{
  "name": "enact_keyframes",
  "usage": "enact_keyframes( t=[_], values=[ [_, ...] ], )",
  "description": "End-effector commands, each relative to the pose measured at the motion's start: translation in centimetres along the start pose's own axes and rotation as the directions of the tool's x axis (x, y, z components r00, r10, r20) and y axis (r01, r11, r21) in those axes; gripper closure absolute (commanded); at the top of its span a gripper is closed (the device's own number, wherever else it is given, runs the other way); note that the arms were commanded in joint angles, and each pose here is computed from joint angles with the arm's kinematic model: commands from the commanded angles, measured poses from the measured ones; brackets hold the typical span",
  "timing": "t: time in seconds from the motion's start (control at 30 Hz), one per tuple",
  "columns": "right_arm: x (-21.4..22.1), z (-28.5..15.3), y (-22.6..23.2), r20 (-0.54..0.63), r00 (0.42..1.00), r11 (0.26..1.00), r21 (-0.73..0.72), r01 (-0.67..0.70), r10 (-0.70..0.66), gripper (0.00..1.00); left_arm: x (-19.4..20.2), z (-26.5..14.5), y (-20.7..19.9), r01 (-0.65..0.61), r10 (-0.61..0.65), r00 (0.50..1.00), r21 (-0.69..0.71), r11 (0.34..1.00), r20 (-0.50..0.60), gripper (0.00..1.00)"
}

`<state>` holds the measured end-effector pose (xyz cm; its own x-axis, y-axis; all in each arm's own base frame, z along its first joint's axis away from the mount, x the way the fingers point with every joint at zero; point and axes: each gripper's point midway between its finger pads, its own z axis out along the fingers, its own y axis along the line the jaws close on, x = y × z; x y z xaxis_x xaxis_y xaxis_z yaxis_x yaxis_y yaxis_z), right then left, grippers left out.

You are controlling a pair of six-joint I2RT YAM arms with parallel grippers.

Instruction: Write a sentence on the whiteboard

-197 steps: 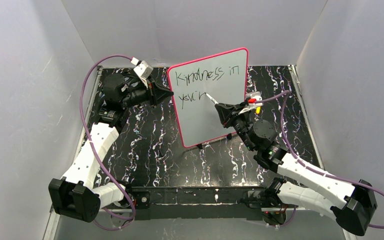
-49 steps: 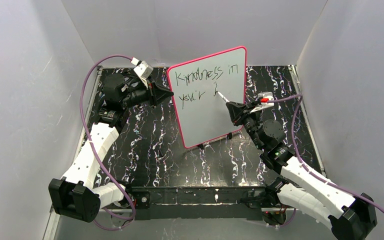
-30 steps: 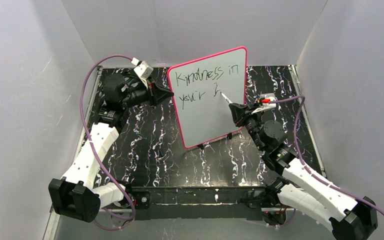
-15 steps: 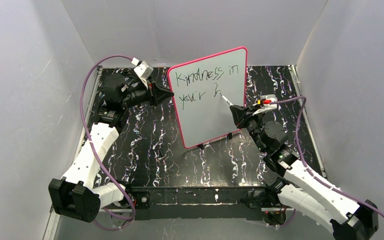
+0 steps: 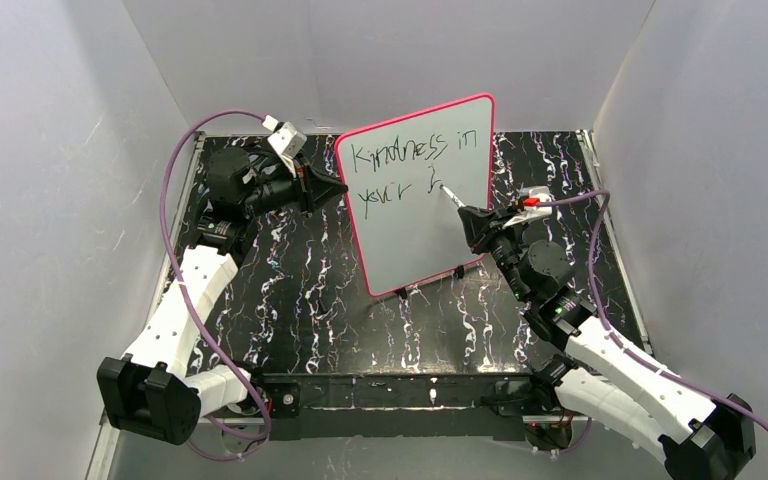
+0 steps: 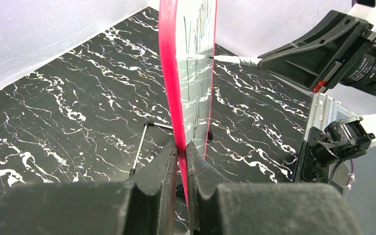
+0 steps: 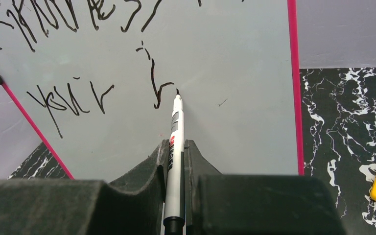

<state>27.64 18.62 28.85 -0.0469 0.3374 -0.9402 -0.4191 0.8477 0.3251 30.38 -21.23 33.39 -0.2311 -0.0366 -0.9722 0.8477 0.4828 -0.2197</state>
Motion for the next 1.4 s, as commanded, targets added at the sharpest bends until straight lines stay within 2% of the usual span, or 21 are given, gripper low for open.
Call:
enact_keyframes(
  t=[0.0,0.37,0.87,1.37],
  values=[
    [-4.4,0.4,0.6,0.129,0.992,1.0,0.0,-0.002,0.002,0.99,0.9,-0.1,-1.3,0.017,-0.016,0.999,0.048,0.999,-0.028,1.0],
    [-3.6,0.5,-0.7,0.102,0.994,0.998,0.06,0.028,-0.034,0.99,0.9,-0.1,-1.3,0.018,-0.017,0.999,0.048,0.999,-0.029,1.0],
    [-6.1,1.2,0.3,0.163,0.986,0.999,0.032,0.04,-0.045,0.99,0.8,-0.2,-1.4,0.016,-0.015,1.0,0.05,0.999,-0.027,1.0],
    [-1.2,0.4,-0.1,0.032,0.999,1.0,0.005,-0.007,0.007,0.99,0.7,-0.2,-1.4,0.014,-0.013,1.0,0.05,0.999,-0.026,1.0]
  ],
)
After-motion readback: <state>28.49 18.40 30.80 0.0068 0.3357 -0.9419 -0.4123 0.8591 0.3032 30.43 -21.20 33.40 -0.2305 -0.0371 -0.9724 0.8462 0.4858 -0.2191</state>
